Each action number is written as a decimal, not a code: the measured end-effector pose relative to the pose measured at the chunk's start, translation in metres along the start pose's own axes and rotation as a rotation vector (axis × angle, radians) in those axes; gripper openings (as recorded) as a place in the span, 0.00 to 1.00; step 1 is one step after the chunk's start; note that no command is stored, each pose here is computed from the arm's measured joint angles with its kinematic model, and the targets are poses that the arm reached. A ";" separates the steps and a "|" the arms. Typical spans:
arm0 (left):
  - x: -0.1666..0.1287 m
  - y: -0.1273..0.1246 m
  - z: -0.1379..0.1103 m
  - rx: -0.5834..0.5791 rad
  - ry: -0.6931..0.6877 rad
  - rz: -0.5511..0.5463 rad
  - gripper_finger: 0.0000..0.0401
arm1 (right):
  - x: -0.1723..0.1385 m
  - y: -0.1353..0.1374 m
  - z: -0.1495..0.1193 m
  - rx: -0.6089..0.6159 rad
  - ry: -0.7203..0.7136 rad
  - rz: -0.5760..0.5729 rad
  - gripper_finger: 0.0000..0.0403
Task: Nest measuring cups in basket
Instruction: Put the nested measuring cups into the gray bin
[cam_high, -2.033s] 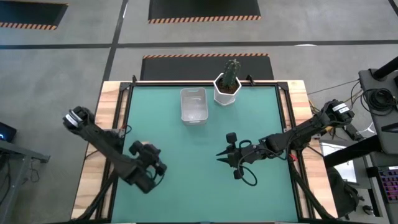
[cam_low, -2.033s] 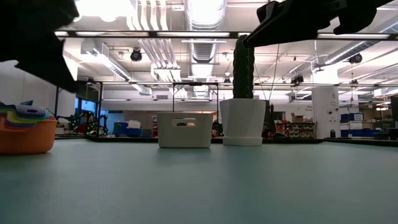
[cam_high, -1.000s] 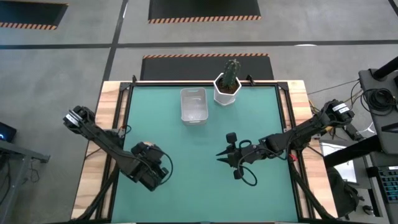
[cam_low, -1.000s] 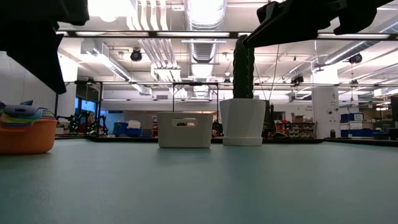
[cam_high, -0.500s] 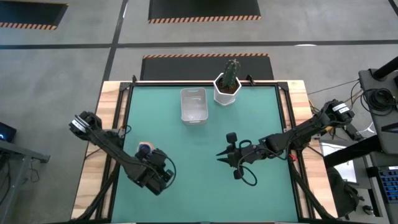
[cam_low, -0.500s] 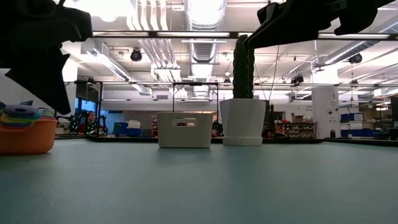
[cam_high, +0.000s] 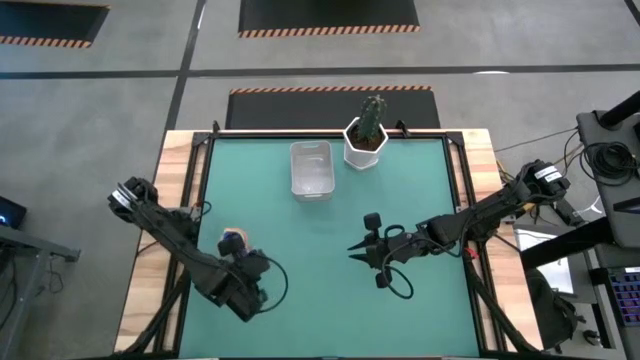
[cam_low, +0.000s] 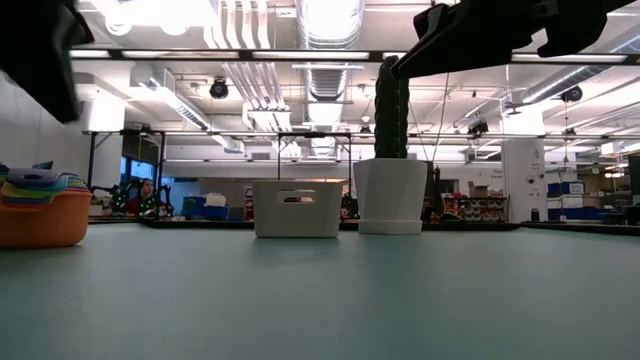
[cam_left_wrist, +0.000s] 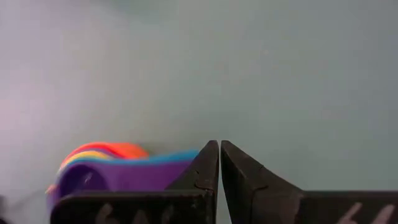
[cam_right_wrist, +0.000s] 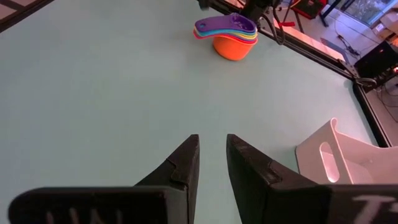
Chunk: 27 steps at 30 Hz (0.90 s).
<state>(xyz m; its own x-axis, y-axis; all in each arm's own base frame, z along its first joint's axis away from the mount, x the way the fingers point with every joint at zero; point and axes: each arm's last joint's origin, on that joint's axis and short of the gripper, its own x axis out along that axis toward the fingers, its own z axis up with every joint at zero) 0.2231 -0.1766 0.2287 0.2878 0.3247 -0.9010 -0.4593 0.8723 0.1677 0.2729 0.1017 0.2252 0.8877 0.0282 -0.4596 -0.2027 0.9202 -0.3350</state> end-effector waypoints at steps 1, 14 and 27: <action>-0.006 0.000 -0.001 0.043 0.012 0.004 0.00 | 0.000 0.000 0.000 0.000 0.000 0.000 0.17; -0.022 0.011 -0.020 0.264 0.213 0.068 0.26 | 0.000 0.000 0.000 0.008 0.000 0.000 0.17; -0.007 0.017 -0.032 0.481 0.242 0.120 0.71 | 0.000 0.000 0.000 0.005 0.000 0.000 0.17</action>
<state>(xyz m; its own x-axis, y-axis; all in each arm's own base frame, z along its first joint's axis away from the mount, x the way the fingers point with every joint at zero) 0.1860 -0.1755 0.2251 0.0292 0.3887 -0.9209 -0.0246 0.9213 0.3881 0.2729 0.1017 0.2252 0.8877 0.0285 -0.4596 -0.2007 0.9222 -0.3304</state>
